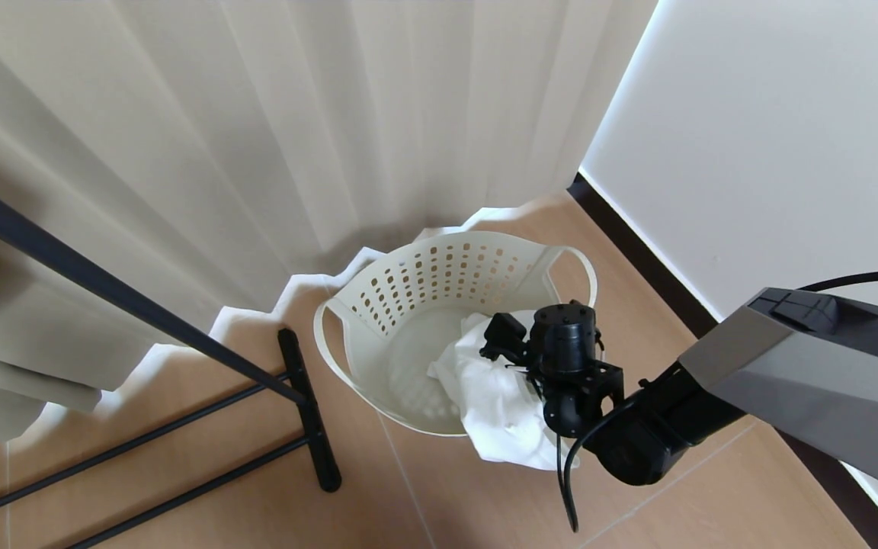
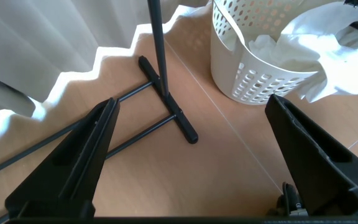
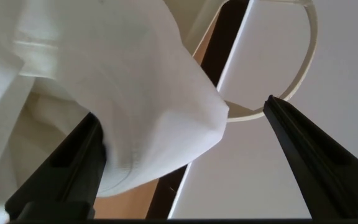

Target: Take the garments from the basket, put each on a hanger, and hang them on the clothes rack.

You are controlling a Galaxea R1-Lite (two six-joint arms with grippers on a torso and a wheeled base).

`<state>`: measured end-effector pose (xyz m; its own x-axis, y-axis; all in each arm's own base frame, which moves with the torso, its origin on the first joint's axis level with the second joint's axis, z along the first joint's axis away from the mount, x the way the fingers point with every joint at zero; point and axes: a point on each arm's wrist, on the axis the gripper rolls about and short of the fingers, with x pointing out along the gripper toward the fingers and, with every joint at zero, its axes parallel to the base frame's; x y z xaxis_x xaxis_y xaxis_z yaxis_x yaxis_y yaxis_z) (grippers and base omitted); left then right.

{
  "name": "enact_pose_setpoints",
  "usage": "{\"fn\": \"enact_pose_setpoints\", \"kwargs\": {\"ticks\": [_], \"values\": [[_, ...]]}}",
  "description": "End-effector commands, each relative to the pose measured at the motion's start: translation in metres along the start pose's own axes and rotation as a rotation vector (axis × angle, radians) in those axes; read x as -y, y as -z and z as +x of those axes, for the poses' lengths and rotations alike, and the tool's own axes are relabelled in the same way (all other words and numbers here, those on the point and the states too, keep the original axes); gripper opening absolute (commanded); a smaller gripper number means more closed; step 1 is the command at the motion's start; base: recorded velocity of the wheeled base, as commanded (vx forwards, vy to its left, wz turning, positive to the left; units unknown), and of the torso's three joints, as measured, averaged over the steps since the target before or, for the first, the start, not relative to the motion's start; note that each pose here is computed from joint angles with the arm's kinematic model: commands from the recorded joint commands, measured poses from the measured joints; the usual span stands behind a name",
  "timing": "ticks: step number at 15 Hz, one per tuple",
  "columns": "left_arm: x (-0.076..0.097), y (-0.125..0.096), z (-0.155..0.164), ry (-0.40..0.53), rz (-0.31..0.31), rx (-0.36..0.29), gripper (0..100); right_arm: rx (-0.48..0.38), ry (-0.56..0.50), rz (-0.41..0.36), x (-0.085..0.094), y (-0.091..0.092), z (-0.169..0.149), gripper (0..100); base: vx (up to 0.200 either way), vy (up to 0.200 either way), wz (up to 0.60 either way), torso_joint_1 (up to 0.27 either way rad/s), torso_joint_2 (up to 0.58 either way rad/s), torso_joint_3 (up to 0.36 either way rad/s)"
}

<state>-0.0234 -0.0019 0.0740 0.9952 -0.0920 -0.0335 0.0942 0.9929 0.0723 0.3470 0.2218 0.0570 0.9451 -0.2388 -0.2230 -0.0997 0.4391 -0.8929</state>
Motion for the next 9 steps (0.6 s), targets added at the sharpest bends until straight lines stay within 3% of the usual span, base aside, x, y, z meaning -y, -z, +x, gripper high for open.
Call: {"fn": "enact_pose_setpoints", "kwargs": {"ticks": [1,9], "values": [[0.000,0.000,0.000,0.000,0.000,-0.002,100,0.000,0.004,0.003,-0.003,-0.002,0.003,100,0.000,0.000,0.00,0.000,0.00,0.000],[0.000,0.000,0.000,0.000,0.000,-0.002,100,0.111,0.138,0.191,0.017,-0.016,-0.001,100,0.000,0.000,0.00,0.000,0.00,0.000]]}}
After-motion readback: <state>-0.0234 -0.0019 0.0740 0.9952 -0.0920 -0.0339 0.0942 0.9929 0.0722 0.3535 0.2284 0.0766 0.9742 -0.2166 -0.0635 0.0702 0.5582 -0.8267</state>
